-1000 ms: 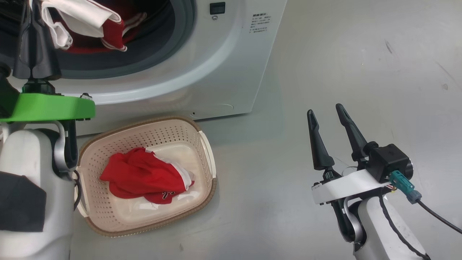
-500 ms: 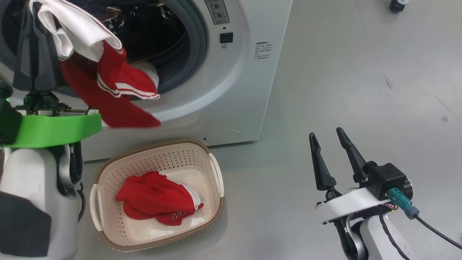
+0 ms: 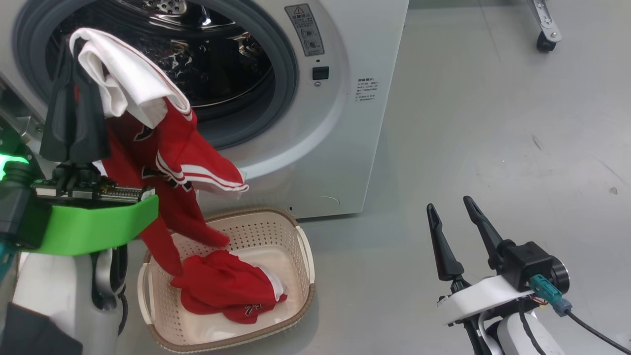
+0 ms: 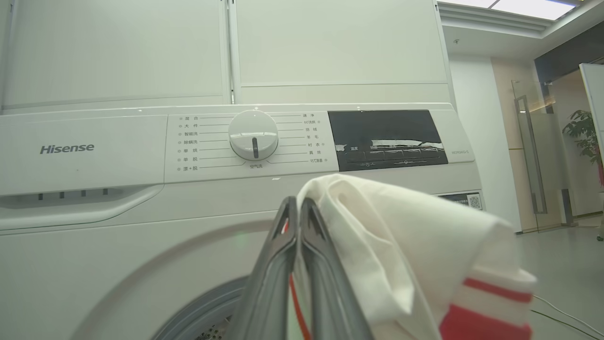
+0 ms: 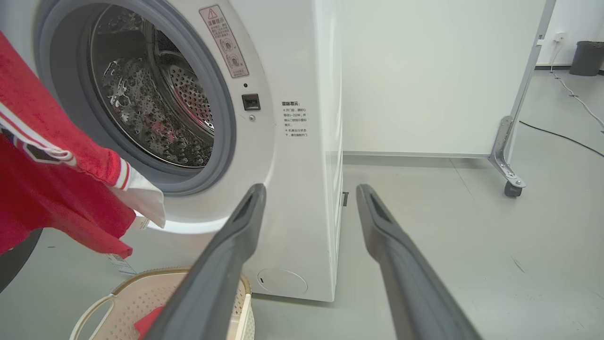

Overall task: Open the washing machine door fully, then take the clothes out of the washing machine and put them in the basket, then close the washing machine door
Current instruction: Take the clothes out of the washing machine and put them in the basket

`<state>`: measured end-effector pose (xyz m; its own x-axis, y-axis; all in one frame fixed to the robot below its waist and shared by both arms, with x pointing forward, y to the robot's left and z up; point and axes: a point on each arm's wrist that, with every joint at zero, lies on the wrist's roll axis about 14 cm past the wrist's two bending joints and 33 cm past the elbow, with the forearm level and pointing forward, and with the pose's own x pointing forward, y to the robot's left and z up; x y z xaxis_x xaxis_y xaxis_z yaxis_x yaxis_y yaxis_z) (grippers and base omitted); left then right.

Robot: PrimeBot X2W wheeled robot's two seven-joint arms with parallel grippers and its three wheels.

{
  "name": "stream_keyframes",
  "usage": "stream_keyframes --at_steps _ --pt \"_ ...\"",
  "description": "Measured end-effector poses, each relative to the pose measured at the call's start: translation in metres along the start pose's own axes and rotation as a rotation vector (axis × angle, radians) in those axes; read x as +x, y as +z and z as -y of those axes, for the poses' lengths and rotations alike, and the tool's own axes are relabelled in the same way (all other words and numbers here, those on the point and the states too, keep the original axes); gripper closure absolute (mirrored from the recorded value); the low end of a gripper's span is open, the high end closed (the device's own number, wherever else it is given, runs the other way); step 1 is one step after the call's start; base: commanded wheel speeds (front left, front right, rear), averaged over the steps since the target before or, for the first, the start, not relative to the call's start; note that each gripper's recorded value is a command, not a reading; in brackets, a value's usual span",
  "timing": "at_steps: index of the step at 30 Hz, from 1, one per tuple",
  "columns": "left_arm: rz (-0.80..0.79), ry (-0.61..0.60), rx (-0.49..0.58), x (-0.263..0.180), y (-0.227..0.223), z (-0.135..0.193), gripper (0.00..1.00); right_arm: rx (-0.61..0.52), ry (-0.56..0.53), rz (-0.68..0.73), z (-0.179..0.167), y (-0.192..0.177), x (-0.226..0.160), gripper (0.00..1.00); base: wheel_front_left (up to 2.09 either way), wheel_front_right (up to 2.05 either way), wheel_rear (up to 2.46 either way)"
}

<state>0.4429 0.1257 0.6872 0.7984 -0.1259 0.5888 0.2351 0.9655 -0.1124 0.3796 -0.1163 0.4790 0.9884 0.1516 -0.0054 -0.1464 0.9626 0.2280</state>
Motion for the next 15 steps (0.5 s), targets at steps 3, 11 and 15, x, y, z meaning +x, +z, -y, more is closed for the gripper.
stream_keyframes --at_steps 3,11,15 --pt "0.021 0.001 0.006 -0.002 0.011 0.0 1.0 -0.007 0.005 -0.006 0.0 -0.002 -0.001 0.0 0.0 0.0 0.0" --pt "0.08 -0.003 0.009 -0.001 0.03 0.001 1.0 -0.014 0.009 -0.009 0.0 -0.003 0.0 0.0 0.0 0.0 0.0" --pt "0.104 0.009 0.011 0.001 0.036 -0.003 1.0 -0.01 0.01 -0.015 0.0 -0.005 0.002 0.0 0.0 0.0 0.0"
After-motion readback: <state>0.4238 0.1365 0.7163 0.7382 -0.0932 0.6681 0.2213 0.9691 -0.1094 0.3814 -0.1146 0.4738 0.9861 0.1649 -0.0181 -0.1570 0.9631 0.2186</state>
